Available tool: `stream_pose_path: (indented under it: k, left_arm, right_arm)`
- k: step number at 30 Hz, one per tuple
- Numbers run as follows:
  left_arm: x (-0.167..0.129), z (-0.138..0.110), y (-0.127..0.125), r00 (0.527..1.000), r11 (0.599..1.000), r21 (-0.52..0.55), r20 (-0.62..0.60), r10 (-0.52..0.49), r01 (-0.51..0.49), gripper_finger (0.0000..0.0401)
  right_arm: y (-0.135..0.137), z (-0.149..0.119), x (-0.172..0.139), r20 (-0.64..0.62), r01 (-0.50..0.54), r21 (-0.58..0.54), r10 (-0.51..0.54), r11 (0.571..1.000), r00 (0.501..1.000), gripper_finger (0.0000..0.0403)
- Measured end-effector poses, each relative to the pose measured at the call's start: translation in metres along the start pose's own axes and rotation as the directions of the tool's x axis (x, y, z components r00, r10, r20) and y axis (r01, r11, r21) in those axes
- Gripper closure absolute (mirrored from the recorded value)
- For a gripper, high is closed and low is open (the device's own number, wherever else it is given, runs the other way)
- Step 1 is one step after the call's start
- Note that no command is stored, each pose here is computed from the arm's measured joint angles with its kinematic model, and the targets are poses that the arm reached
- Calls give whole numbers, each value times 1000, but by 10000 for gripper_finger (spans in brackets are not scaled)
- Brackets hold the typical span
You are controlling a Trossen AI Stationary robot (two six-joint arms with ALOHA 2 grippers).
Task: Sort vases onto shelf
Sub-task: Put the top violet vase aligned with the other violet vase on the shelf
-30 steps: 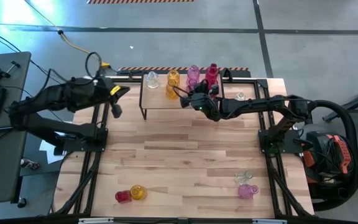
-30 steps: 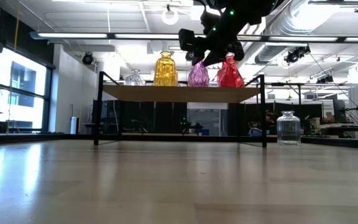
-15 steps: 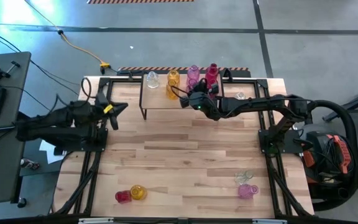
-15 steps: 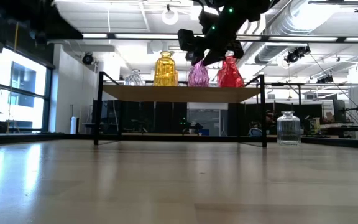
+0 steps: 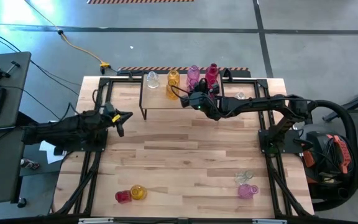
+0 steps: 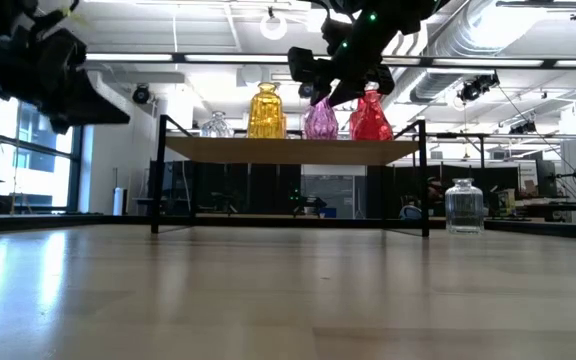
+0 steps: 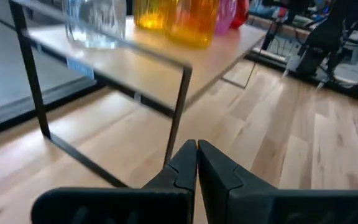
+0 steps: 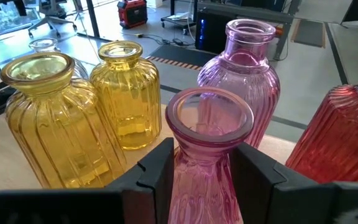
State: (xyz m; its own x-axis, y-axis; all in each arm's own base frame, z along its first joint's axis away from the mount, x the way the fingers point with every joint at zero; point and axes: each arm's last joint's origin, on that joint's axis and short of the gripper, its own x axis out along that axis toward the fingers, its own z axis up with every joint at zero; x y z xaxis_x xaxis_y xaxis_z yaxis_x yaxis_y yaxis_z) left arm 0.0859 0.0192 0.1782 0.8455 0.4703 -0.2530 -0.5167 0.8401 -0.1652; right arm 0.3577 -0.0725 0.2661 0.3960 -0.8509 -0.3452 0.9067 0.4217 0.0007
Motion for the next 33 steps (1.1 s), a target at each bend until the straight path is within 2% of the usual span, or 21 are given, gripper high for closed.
stream_pose_path:
  k: [6, 13, 33]
  left_arm:
    - [5, -15, 2, 998, 999, -37, -59, 19, -21, 400]
    - [5, -15, 2, 998, 1000, 15, -62, 6, -5, 400]
    - [5, -15, 2, 998, 1000, 15, -64, 5, -4, 400]
  right_arm:
    - [0, 0, 0, 0, 0, 5, 0, 1000, 1000, 283]
    - [0, 0, 0, 0, -1, 5, 1, 1000, 1000, 283]
    - [0, 0, 0, 1, -2, 30, 2, 1000, 1000, 283]
